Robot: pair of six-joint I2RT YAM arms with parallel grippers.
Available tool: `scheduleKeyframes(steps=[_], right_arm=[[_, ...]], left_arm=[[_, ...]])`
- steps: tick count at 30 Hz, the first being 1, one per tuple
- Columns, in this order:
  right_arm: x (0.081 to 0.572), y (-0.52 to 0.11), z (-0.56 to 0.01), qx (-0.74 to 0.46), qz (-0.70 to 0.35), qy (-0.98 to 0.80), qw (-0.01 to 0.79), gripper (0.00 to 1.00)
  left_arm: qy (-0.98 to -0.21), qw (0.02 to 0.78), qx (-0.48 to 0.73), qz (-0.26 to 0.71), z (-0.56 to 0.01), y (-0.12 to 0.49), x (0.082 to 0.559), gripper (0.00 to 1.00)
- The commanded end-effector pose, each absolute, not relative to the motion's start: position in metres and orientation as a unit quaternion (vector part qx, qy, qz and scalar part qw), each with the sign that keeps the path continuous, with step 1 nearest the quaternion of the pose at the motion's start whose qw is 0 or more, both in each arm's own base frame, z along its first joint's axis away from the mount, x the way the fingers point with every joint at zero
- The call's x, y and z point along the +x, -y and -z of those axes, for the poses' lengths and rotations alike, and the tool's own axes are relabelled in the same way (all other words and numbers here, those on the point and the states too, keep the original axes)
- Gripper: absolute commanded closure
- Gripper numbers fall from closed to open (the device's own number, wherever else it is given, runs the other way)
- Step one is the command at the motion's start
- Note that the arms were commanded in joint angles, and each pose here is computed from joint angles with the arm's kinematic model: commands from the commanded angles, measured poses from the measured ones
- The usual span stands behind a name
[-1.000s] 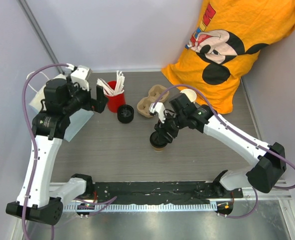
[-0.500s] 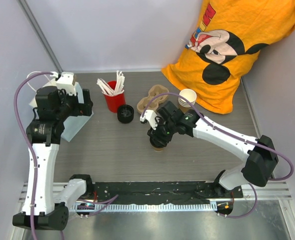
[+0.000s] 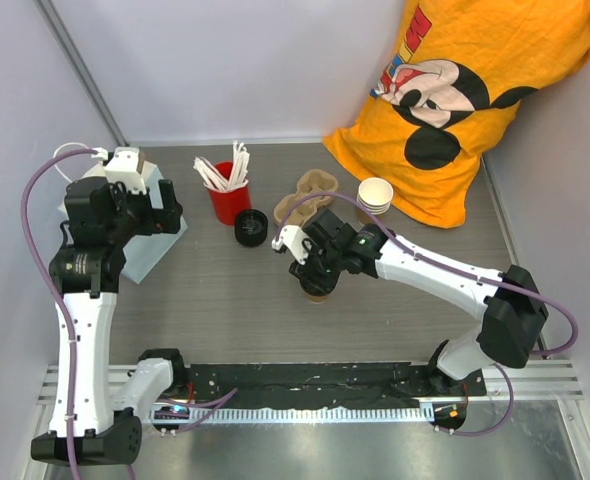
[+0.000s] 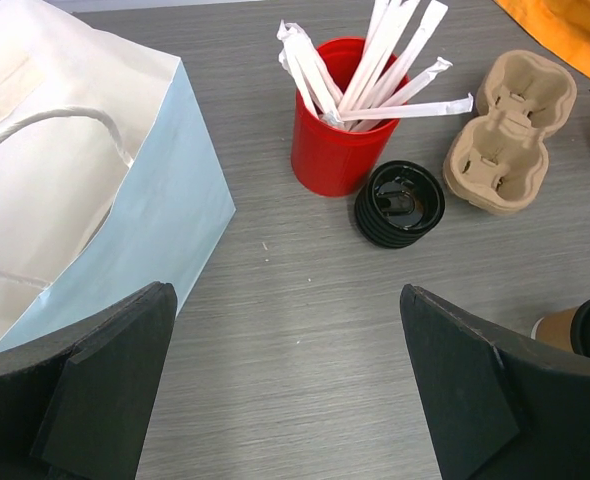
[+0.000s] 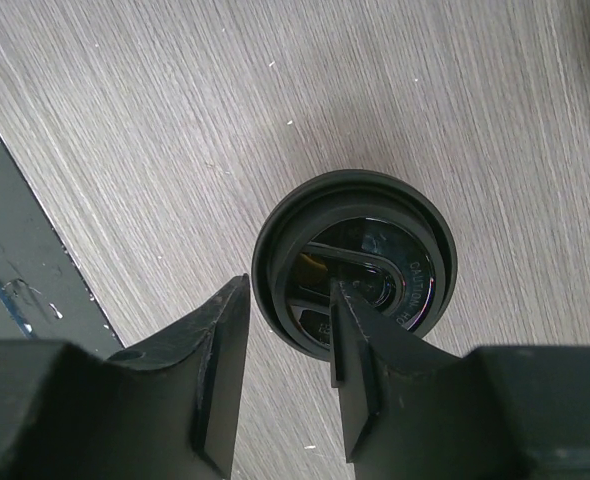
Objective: Pack the takeout coffee
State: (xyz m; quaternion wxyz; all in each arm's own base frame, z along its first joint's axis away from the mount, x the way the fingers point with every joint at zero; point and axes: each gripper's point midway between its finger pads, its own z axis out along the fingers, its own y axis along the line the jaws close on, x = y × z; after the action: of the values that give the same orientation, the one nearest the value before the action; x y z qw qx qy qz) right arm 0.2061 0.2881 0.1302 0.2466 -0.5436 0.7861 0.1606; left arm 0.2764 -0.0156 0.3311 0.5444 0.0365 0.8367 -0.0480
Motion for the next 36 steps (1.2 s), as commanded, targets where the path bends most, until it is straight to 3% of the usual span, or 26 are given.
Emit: scheduleKeyframes(steps=[1,17,20,23,26,36], right_arm=[[0.211,-0.292,-0.13,-0.542,-0.152,-0.784,0.261,0.59],[0.205,-0.293,-0.117,-0.553,-0.14,-0.783,0.247,0.68],[0.205,-0.292,-0.116,-0.554,-0.137,-0.783,0.247,0.74],[0.207,-0.29,-0.116,-0.555,-0.128,-0.783,0.249,0.9],[0.208,-0.288,-0.116,-0.555,-0.123,-0.784,0.249,0.96],[0.213,-0.287,-0.127,-0.571,-0.106,-0.778,0.242,0.99]], left_arm=[[-0.822,0.565,0.035,0.058,-0.343,0.017,0.278,0.0],[-0.822,0.566,0.031,0.066,-0.341,0.016,0.278,0.0],[-0.82,0.568,0.032,0.068,-0.342,0.017,0.277,0.0],[-0.82,0.567,0.031,0.069,-0.341,0.017,0.277,0.0],[-0.82,0.568,0.031,0.069,-0.343,0.017,0.277,0.0],[-0.81,0.583,0.037,0.06,-0.361,0.015,0.275,0.0]])
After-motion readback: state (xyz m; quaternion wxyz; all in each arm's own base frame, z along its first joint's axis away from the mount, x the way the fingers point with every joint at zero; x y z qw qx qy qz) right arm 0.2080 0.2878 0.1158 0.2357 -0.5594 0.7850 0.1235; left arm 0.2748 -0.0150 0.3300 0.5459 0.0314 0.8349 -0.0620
